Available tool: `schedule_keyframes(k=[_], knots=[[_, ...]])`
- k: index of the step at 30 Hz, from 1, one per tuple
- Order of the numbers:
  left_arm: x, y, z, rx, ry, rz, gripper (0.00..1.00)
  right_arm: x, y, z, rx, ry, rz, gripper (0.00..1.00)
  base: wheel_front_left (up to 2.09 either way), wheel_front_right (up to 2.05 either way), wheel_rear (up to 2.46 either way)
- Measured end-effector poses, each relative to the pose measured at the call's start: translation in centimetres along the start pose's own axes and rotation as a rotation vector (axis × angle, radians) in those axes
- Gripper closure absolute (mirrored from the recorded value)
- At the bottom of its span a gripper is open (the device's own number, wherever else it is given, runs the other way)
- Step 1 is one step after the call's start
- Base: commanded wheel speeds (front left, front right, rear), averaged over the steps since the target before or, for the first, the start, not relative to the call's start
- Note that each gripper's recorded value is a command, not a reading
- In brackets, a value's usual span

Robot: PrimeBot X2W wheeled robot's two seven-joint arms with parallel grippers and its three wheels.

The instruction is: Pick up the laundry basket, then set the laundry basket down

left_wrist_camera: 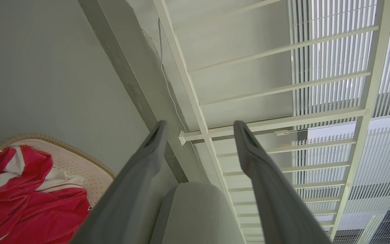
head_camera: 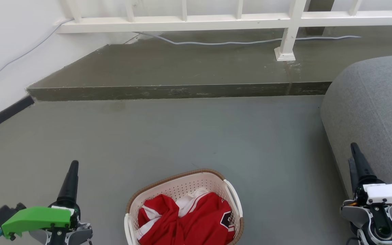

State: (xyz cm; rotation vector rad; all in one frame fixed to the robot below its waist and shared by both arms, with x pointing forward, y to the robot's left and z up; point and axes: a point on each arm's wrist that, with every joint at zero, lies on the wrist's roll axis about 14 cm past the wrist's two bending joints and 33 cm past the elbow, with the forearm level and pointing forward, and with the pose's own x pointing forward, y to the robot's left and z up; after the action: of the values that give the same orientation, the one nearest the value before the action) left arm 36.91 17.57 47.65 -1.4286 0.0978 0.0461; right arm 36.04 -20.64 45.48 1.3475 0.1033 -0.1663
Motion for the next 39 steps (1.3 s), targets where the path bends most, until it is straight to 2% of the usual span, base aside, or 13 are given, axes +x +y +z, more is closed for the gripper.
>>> schedule_keyframes(k=[18,39], knots=[[0.5,-1.7,-0.9,0.301,0.033,-0.066,0.0,0.1,0.3,0.0,-0.257,-0.005,-0.005,0.0,0.0,0.0,0.0],[1.2,-3.7,-2.4,0.769,0.06,-0.161,0.0,0.3,1.3,-1.2,-0.636,0.014,0.041,0.0,0.0,0.0,0.0]])
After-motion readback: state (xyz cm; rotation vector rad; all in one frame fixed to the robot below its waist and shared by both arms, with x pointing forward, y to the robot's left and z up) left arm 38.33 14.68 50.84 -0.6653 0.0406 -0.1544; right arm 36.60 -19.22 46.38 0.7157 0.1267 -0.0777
